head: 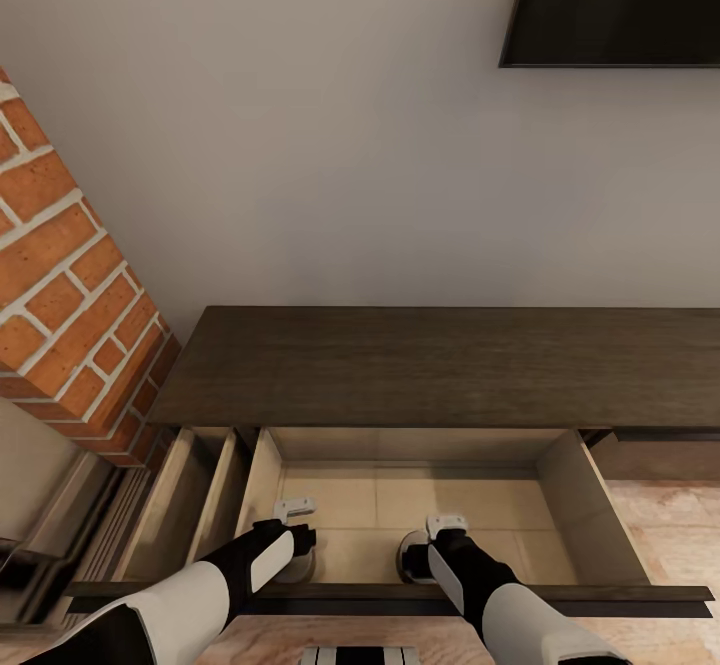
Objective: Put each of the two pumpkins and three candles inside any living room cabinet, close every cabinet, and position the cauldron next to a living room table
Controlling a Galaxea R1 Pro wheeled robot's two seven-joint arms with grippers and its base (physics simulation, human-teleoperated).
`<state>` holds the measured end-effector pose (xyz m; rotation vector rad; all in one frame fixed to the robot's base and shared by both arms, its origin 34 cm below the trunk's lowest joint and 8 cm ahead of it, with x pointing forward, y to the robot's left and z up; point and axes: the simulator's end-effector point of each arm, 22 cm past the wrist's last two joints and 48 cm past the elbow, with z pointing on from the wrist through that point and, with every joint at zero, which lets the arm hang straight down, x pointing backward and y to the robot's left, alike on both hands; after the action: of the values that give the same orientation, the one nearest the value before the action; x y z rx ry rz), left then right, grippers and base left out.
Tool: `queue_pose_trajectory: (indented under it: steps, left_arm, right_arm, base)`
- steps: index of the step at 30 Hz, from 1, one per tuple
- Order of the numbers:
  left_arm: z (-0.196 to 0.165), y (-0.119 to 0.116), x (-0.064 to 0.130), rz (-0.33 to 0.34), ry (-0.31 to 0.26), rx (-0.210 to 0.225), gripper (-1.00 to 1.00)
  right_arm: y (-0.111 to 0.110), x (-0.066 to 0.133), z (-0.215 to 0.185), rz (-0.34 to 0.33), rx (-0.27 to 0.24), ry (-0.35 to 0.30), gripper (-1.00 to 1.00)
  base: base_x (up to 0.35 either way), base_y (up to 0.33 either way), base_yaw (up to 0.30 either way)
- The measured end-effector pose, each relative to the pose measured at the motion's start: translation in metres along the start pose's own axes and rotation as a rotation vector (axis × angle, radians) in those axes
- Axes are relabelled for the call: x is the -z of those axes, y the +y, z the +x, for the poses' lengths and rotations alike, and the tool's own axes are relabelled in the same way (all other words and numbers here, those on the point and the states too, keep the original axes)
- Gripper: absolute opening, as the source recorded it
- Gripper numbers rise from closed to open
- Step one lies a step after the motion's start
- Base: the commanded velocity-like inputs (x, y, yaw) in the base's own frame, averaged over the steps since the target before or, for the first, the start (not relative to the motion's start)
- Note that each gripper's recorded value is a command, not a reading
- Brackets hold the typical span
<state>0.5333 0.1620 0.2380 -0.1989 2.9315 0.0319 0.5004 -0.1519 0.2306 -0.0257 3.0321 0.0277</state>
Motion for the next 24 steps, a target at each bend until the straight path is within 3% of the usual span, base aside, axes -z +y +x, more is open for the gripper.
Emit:
queue_pose_trajectory:
  steps: [7, 14, 24]
  left_arm:
    - [-0.004, -0.007, 0.002, 0.014, -0.009, 0.000, 1.00]
    - [-0.013, -0.019, 0.006, 0.041, -0.028, 0.002, 1.00]
    - [-0.020, -0.026, 0.013, 0.055, -0.038, 0.005, 1.00]
  right_arm:
    - [-0.005, 0.001, -0.010, 0.006, -0.003, -0.020, 1.00]
    - [-0.007, 0.017, -0.059, 0.003, -0.024, -0.125, 1.00]
    - [-0.005, 0.023, -0.060, -0.001, -0.020, -0.106, 1.00]
  base:
    - [0.000, 0.000, 0.000]
    - [0.000, 0.000, 0.000]
    - [0.000, 0.000, 0.000]
